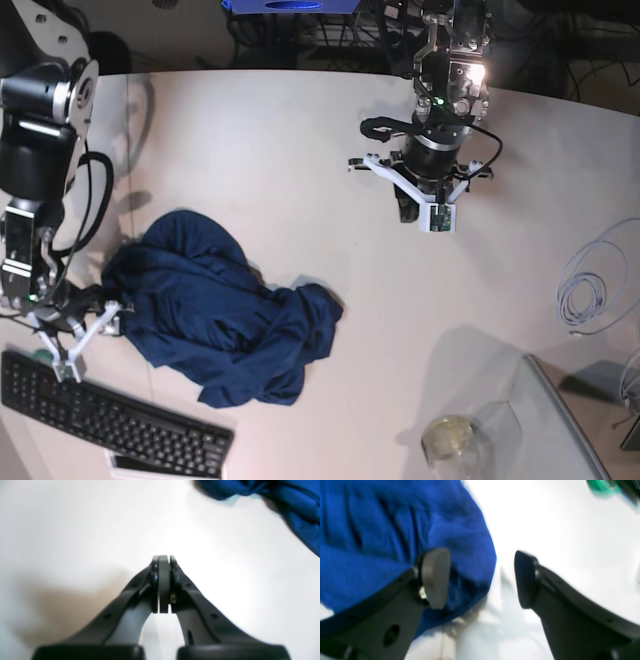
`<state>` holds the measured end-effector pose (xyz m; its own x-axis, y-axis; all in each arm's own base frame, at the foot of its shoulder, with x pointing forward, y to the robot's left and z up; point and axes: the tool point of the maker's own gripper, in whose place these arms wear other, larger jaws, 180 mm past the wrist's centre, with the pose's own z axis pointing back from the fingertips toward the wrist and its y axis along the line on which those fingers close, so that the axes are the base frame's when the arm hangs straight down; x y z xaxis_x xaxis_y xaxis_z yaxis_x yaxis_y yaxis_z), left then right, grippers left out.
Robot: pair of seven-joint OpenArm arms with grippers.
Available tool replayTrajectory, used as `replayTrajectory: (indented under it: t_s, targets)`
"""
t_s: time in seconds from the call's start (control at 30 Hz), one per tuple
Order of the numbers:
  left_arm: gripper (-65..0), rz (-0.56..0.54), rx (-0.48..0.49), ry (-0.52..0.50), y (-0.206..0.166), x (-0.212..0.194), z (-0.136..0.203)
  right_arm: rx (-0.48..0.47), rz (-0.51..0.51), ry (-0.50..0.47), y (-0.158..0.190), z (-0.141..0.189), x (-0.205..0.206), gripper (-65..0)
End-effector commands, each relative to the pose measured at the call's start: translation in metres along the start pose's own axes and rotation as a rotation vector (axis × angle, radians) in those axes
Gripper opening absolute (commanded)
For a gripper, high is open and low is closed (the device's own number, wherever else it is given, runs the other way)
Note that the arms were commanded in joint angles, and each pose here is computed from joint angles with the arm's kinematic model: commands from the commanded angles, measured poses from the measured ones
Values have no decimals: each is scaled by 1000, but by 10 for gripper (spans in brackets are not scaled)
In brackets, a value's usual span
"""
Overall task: Layout the t-shirt on the table in an organized manner, then fold the t-shirt properly
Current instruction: 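Move both grippers down toward the crumpled dark blue t-shirt, then grasp the t-shirt fabric with both grippers and pull it apart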
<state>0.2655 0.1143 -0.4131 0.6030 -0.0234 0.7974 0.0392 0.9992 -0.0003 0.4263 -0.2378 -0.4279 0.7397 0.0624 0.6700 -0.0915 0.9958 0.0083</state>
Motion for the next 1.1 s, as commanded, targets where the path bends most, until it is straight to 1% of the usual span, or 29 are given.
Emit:
replayTrajectory:
  t_s: [0.0,0.13,0.17,0.23,0.27,0.3,0.37,0.4,0.47,0.5,0.53,0.57,0.67,0.77,0.8,0.87,0.93,0.97,1.03,1.07]
  targets:
    - [-650,1,-5,-46,-2,13,2,-21,-15,-53,-17,0,25,-245]
    - [-650,-1,-3,-32,-1,7,2,8,-89,-79,-22,-17,35,-227]
    - [-650,-1,-3,-32,-1,7,2,15,-82,-78,-20,-20,35,-225]
    - [-640,-1,-8,-35,-3,8,2,24,-17,-41,-10,-28,27,-230]
    - [-583,-3,-13,-40,-5,10,1,31,10,-22,-4,-30,20,-231]
    - [-546,-3,-17,-46,-7,13,0,39,23,-13,1,-32,16,-231]
    - [-538,5,-21,-51,-10,16,-1,60,9,1,13,-35,3,-231]
    - [-538,6,-42,-64,-20,22,-3,59,3,-9,13,-35,5,-231]
    - [-550,-11,-87,-50,-38,19,-10,49,-11,-26,10,-32,1,-231]
    - [-574,-21,-113,-48,-50,20,-16,40,-8,-46,7,-29,3,-231]
    - [-619,-37,-146,-39,-64,20,-24,32,-1,-63,6,-26,5,-231]
    - [-650,-55,-180,-31,-79,20,-31,22,10,-82,3,-23,7,-231]
    - [-650,-109,-293,-12,-136,25,-50,-11,63,-150,-3,-7,16,-233]
    - [-650,-149,-362,6,-178,34,-67,-39,105,-165,-9,7,10,-234]
    - [-650,-179,-369,11,-182,36,-75,-49,113,-163,-11,12,6,-242]
    - [-650,-249,-421,13,-204,38,-84,-82,97,-166,-21,23,0,-296]
    - [-650,-242,-475,-18,-221,44,-90,-115,60,-160,-35,32,-7,-336]
    - [-650,-209,-489,-28,-223,46,-97,-128,46,-153,-40,34,-10,-345]
    - [-650,-143,-499,-20,-222,45,-110,-146,23,-144,-48,38,-15,-341]
    - [-650,-128,-507,-9,-224,39,-113,-149,18,-137,-49,38,-19,-344]
